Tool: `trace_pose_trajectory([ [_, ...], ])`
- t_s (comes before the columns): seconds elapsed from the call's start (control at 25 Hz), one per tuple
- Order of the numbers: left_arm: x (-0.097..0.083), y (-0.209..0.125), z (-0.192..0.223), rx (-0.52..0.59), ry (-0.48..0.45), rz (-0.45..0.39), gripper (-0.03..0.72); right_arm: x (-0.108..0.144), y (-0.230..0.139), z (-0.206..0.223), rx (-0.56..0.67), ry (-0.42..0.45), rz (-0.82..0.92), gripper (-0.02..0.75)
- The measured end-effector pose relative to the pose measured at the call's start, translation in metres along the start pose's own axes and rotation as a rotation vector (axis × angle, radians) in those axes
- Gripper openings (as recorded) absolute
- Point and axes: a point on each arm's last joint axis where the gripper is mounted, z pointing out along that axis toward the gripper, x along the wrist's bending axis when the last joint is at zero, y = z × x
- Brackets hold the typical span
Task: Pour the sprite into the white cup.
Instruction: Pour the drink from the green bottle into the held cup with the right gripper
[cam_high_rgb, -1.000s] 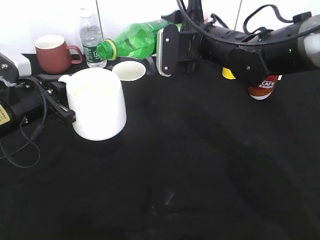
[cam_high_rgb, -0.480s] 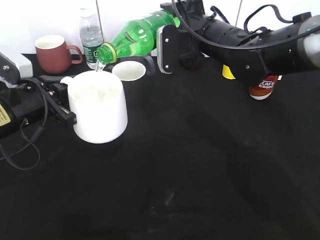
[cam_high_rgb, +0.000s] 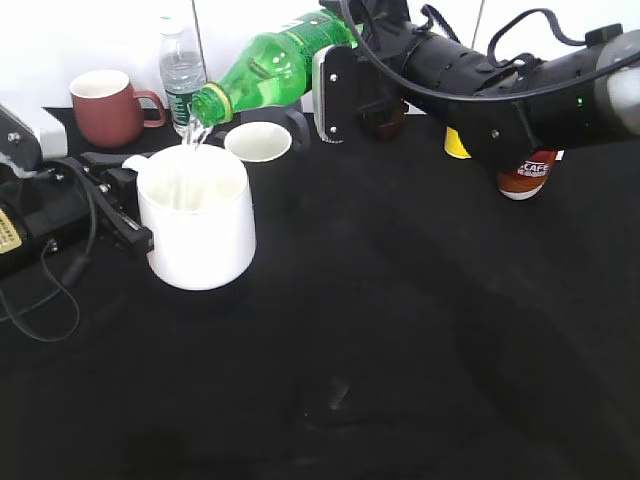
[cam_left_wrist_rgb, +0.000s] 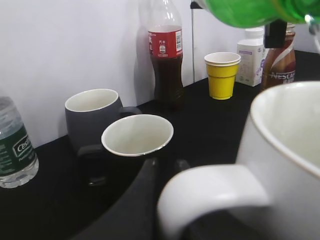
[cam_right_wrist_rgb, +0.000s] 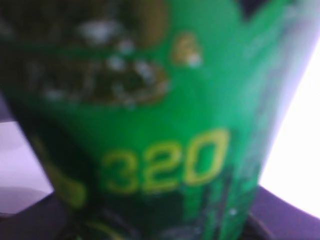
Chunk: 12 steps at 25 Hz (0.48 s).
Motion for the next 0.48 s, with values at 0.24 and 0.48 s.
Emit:
trace_pose_trajectory([
  [0.24, -0.0001, -0.0006, 0.0000, 0.006, -0.001, 0.001, 0.065, 0.0000, -0.0001, 0.0000, 0.002, 0.000, 0.001, 0.377],
  [0.48, 0.0000, -0.0007, 0.0000, 0.007, 0.000, 0.001, 0.065, -0.0003, -0.0002, 0.0000, 0.002, -0.003, 0.001, 0.377],
])
